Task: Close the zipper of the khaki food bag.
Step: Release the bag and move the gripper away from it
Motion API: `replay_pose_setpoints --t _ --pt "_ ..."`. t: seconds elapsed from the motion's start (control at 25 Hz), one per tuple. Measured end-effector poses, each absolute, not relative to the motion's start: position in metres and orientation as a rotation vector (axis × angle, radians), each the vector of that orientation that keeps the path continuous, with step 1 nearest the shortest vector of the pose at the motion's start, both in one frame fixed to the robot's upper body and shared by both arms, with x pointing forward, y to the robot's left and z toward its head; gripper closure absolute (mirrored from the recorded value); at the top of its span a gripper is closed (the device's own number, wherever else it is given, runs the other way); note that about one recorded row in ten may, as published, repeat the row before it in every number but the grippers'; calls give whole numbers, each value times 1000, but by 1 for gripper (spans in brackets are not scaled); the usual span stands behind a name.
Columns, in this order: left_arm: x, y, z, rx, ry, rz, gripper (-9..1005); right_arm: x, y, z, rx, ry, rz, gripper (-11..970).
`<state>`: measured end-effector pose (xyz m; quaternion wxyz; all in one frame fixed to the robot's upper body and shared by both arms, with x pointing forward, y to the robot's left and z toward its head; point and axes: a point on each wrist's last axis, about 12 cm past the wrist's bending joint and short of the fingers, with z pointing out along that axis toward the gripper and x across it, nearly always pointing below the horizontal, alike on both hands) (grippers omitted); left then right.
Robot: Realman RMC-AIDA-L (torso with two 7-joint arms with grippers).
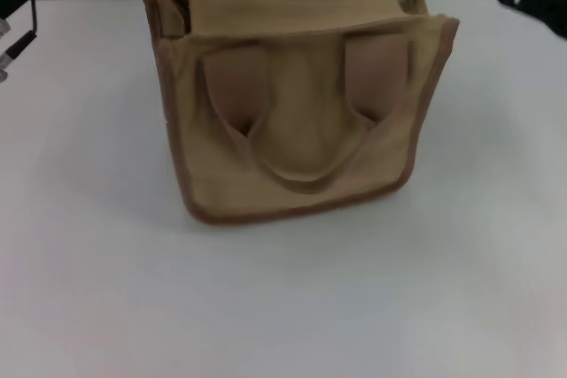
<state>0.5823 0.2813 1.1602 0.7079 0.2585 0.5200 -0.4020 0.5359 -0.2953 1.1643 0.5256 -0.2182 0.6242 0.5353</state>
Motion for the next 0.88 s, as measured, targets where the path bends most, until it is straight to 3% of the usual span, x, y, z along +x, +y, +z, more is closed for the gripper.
replay_pose_setpoints --t 0.24,0.36,0.56,0.88 --pt "583 290 1166 564 1160 -889 952 517 -291 1143 -596 1442 1329 618" --pt "581 291 1163 555 1172 -897 952 507 -286 1124 -673 1453 1301 416" --pt "571 297 1153 520 1198 -891 952 498 -278 1101 -778 1485 1262 238" --pt "562 302 1141 484 1230 -870 951 496 -266 1083 -837 1497 1224 241"
